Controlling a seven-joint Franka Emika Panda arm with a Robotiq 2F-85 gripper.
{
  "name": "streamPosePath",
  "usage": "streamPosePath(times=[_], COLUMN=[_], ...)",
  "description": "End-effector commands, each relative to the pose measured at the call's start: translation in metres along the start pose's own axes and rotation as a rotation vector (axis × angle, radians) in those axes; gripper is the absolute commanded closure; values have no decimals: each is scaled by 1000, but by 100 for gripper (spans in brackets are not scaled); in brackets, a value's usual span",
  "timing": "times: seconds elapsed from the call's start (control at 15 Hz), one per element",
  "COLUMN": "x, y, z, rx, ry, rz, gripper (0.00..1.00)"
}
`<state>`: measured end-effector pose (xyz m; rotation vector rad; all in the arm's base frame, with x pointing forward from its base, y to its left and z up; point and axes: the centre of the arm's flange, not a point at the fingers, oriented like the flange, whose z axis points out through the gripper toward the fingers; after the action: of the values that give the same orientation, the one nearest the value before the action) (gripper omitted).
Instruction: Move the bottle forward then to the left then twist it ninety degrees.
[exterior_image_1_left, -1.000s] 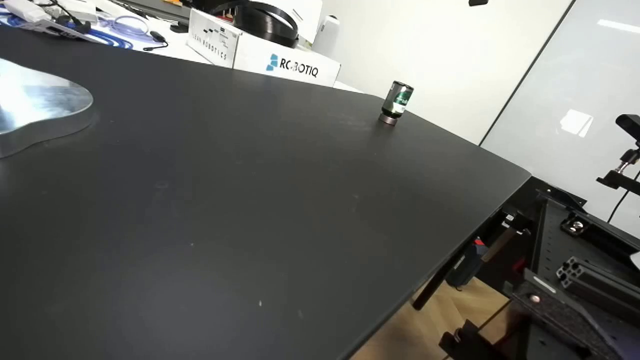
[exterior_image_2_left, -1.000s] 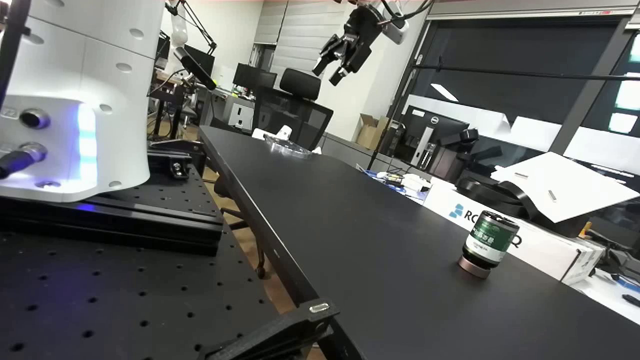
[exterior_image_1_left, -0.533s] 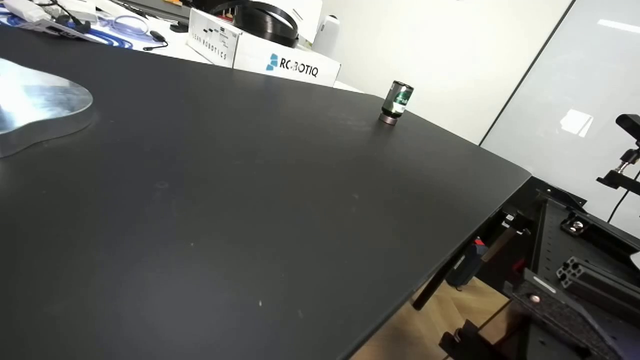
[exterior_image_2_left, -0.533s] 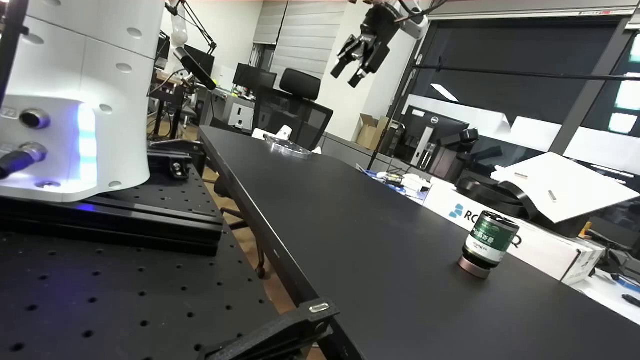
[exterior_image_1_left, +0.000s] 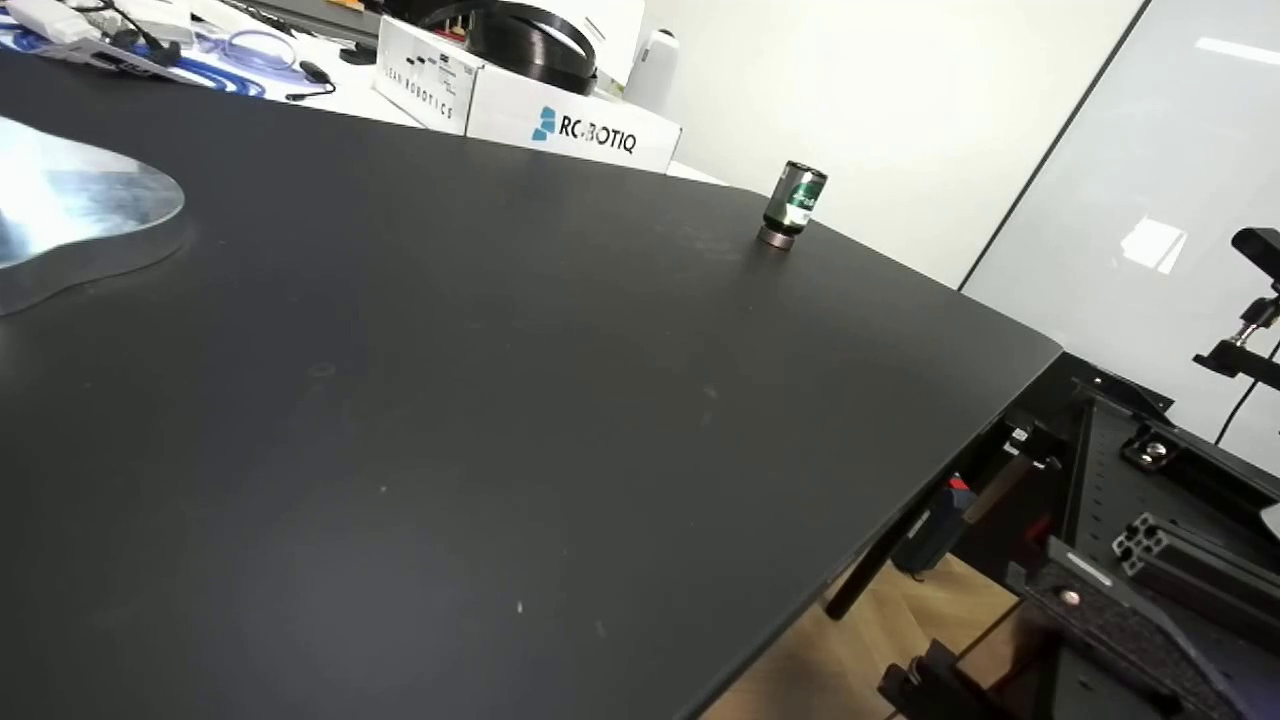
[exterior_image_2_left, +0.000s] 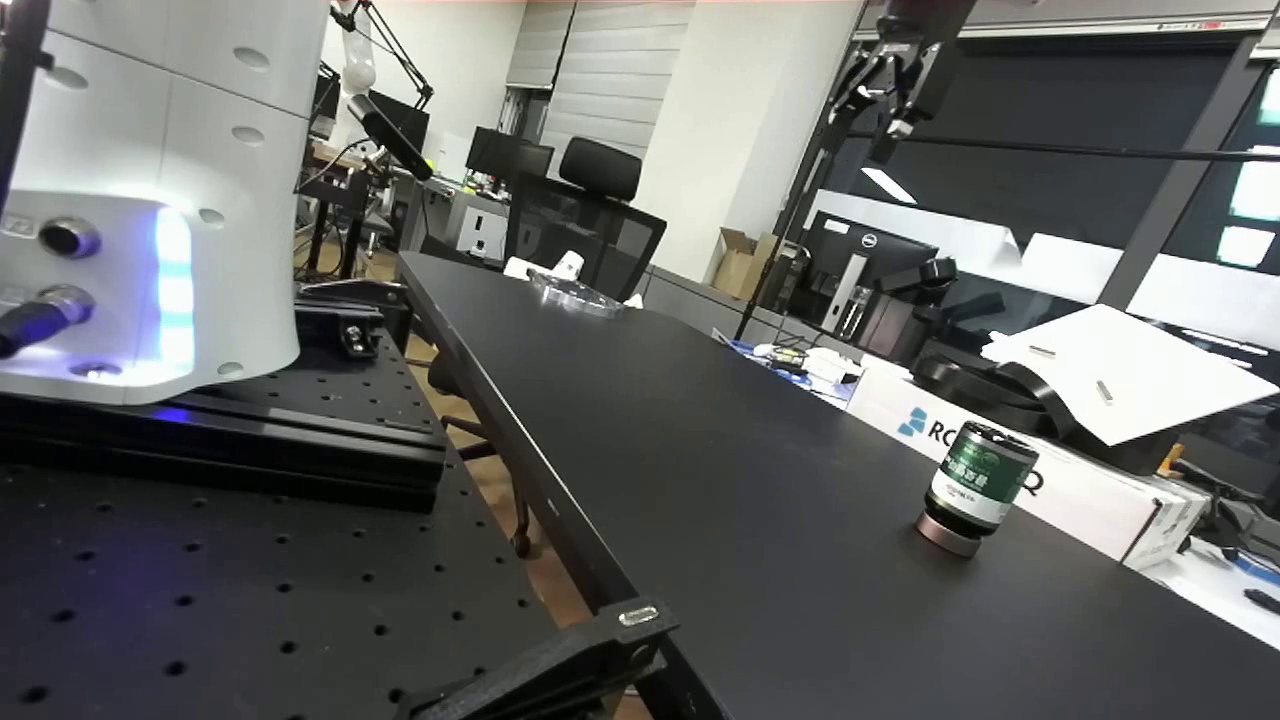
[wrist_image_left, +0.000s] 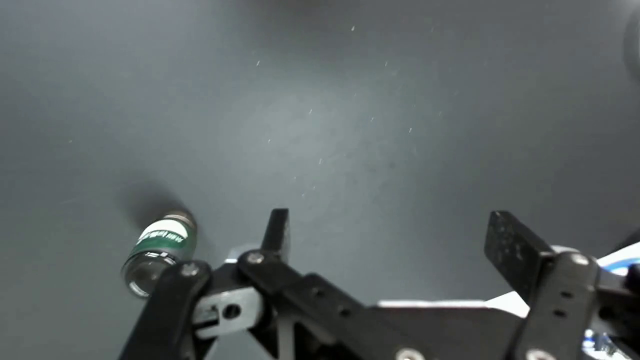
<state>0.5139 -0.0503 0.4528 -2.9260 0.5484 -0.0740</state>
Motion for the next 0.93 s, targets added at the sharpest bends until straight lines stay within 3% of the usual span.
streamPosePath(times=[0.0, 0.27, 0.67, 0.73, 0.8, 0.87], x=[50, 92, 142, 146, 119, 124], y=[41, 93, 164, 169, 165, 171], z=[-26, -37, -3, 1, 3, 9], rx=[-19, -60, -132, -136, -124, -134], ry=[127, 201, 148, 126, 153, 139], rz=[155, 299, 436, 452, 395, 404], gripper=[0, 0, 0, 0, 0, 0])
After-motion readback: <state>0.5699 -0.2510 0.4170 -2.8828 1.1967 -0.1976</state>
